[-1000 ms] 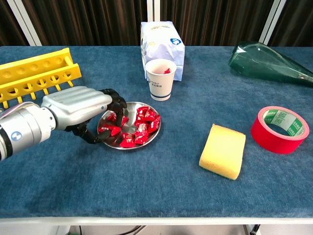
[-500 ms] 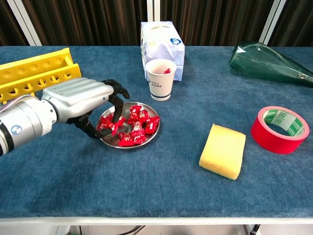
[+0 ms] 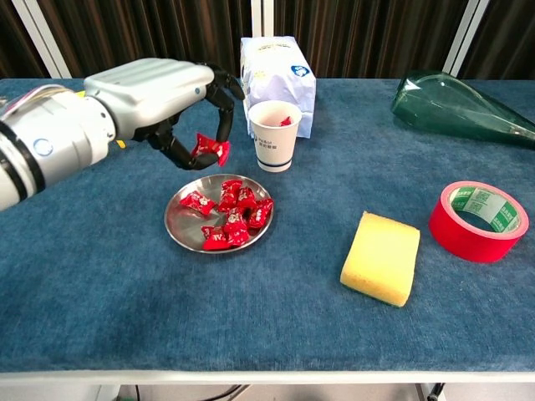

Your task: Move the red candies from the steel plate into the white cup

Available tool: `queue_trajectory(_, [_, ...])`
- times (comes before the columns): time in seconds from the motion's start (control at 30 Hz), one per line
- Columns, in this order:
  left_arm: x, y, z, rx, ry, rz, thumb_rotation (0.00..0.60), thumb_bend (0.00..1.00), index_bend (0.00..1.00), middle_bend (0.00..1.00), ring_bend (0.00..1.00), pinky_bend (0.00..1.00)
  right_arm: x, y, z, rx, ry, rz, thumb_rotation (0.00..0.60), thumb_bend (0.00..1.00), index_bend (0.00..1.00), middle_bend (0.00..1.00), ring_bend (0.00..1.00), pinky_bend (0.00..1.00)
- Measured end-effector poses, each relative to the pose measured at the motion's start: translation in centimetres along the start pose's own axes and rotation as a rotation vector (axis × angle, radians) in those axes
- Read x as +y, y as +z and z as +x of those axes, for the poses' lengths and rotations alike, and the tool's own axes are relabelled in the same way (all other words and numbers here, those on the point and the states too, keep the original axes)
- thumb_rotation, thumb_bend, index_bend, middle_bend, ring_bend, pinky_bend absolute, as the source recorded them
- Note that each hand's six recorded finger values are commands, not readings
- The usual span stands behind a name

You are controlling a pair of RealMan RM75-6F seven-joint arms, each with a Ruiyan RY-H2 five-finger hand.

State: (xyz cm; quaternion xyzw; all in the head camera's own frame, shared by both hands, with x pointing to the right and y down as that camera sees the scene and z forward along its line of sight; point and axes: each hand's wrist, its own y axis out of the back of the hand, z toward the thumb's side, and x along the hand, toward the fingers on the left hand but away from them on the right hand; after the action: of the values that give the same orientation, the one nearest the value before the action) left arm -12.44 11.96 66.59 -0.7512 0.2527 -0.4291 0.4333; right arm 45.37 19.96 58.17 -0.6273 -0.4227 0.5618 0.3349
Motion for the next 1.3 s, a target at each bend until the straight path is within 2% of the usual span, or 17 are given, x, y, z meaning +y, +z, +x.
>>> queue_trajectory(0.23, [0.7,1.2,3.7,0.008,0.031,-0.021,0.6,0.32,0.6,0.16,0.03,0.2,0.1,-0.2,-0.2,-0.003,0.003,-0.003,0.6,0.29,0.0,0.0,0.0,0.0])
queue_trajectory(0.47, [0.6,1.0,6.7,0.043,0.039,-0.015,0.6,0.32,0.6,0.16,0.03,0.2,0.3,-0.3,-0.1,-0.002,-0.001,-0.013,0.6,0.29,0.0,0.0,0.0,0.0])
queue_trajectory(0.73, [1.0,1.2,8.5,0.053,0.055,-0.024,0.6,0.32,0.58,0.16,0.03,0.2,0.5,-0.5,-0.2,-0.005,-0.001,-0.019,0.6,0.29,0.0,0.0,0.0,0.0])
queue_trajectory(0.83, [1.0,1.3,8.8,0.054,0.058,-0.022,0.6,0.32,0.52,0.16,0.03,0.2,0.5,-0.4,-0.2,-0.004,-0.001,-0.02,0.6,0.29,0.0,0.0,0.0,0.0])
queue_trajectory(1.0, [1.0,1.2,9.1,0.064,0.067,-0.02,0.6,0.32,0.34,0.16,0.03,0.2,0.5,-0.4,-0.1,-0.002,0.0,-0.019,0.6,0.29,0.0,0.0,0.0,0.0])
queue_trajectory(1.1, [1.2,1.1,9.1,0.065,0.077,-0.019,0.6,0.31,0.27,0.16,0.03,0.2,0.4,-0.4,-0.1,-0.001,0.001,-0.019,0.6,0.29,0.0,0.0,0.0,0.0])
queue_trajectory(1.2, [1.2,1.0,8.9,0.063,0.081,-0.017,0.6,0.31,0.26,0.16,0.03,0.2,0.4,-0.4,-0.1,-0.001,0.002,-0.018,0.6,0.29,0.0,0.0,0.0,0.0])
queue_trajectory(1.3, [1.4,1.0,8.6,0.059,0.082,-0.024,0.6,0.31,0.29,0.16,0.03,0.2,0.5,-0.4,-0.1,-0.002,-0.002,-0.02,0.6,0.29,0.0,0.0,0.0,0.0])
